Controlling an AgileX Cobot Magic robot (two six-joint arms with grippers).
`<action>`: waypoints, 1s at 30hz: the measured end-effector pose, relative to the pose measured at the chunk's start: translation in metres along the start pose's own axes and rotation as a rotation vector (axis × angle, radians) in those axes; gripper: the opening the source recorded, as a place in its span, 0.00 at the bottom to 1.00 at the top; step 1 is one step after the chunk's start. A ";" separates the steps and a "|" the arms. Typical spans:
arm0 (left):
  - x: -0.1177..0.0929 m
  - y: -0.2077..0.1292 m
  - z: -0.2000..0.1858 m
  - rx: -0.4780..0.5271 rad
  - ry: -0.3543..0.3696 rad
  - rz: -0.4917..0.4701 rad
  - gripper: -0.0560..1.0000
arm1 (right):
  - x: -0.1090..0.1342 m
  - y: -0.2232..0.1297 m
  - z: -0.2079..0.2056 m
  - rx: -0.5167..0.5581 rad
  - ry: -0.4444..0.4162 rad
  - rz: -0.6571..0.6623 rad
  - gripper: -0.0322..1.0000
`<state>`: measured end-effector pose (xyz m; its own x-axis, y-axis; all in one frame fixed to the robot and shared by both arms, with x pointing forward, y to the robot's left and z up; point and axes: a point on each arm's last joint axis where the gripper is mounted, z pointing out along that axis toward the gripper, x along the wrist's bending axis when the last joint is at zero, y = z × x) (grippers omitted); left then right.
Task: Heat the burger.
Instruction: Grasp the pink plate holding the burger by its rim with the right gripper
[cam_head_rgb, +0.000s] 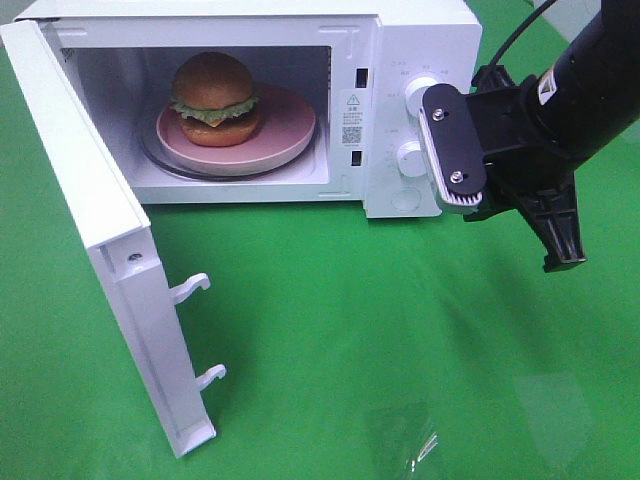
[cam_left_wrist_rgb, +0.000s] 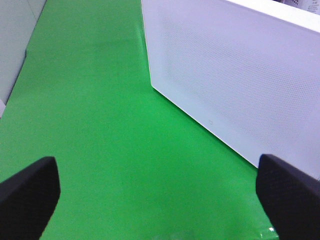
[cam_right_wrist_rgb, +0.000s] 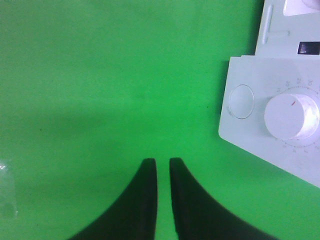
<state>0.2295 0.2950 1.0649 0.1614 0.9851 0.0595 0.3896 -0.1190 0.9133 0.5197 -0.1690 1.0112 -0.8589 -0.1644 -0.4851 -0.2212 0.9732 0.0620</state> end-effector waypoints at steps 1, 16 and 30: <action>0.000 0.000 0.000 0.000 0.000 0.000 0.99 | 0.000 0.001 0.000 -0.008 0.002 0.020 0.18; 0.000 0.000 0.000 0.000 0.000 0.000 0.99 | -0.007 0.004 -0.001 -0.056 -0.061 0.294 0.93; 0.000 0.000 0.000 0.000 0.000 0.000 0.99 | -0.021 0.038 0.010 -0.043 -0.154 0.078 0.96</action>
<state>0.2295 0.2950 1.0649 0.1614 0.9851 0.0595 0.3896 -0.1190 0.9133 0.5337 -0.1273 1.0151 -0.7939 -0.0587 -0.6052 -0.1792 0.9737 0.1406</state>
